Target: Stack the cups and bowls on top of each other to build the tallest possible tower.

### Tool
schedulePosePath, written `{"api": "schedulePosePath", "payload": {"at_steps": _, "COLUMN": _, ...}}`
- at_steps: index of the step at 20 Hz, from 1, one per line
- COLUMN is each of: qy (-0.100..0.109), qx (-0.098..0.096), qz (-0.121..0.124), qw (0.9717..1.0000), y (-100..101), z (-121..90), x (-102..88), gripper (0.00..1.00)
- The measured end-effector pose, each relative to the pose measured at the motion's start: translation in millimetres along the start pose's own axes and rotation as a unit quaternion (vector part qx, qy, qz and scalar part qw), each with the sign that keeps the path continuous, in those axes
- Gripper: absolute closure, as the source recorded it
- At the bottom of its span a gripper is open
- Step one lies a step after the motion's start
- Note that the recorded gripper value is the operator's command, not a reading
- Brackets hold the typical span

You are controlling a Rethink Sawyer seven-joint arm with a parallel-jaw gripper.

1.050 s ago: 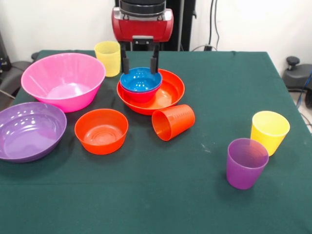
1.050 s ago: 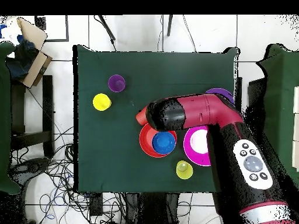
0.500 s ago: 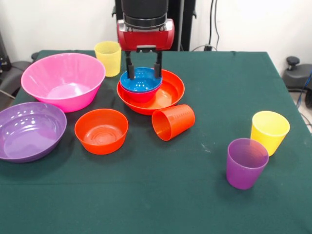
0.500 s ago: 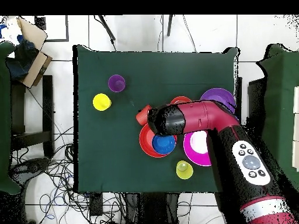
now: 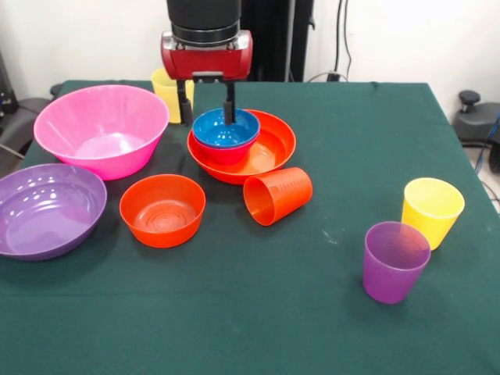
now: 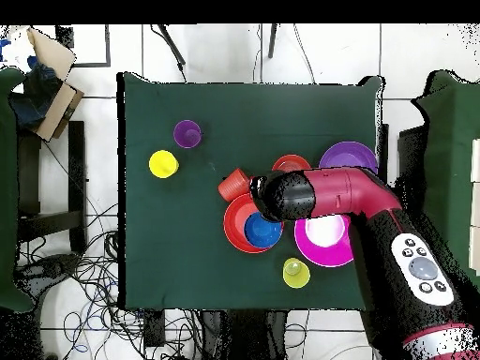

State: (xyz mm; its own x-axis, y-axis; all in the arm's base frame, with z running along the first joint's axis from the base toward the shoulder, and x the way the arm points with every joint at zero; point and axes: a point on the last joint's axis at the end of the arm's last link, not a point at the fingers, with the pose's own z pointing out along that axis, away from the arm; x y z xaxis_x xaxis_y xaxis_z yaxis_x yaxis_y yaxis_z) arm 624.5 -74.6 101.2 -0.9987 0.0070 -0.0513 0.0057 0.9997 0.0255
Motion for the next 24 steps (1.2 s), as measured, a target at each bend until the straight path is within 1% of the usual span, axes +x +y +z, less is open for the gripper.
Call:
{"api": "schedulePosePath", "payload": {"at_steps": 4, "qy": -0.001, "qx": 0.000, "qz": 0.003, "qw": 1.0000, "y": -3.3, "z": -1.0, "x": -0.4, "gripper": 0.00}}
{"api": "schedulePosePath", "payload": {"at_steps": 13, "qy": 0.003, "qx": -0.004, "qz": 0.003, "qw": 1.0000, "y": -1.8, "z": 3.8, "x": 1.9, "gripper": 0.00}}
{"api": "schedulePosePath", "payload": {"at_steps": 16, "qy": 0.007, "qx": -0.007, "qz": 0.003, "qw": 0.9999, "y": -2.2, "z": 9.7, "x": 4.8, "gripper": 0.00}}
{"api": "schedulePosePath", "payload": {"at_steps": 20, "qy": 0.017, "qx": -0.012, "qz": 0.002, "qw": 0.9998, "y": -6.0, "z": 23.0, "x": 12.5, "gripper": 0.00}}
{"api": "schedulePosePath", "payload": {"at_steps": 24, "qy": 0.025, "qx": -0.020, "qz": 0.008, "qw": 0.9995, "y": -19.3, "z": 36.4, "x": 21.6, "gripper": 0.00}}
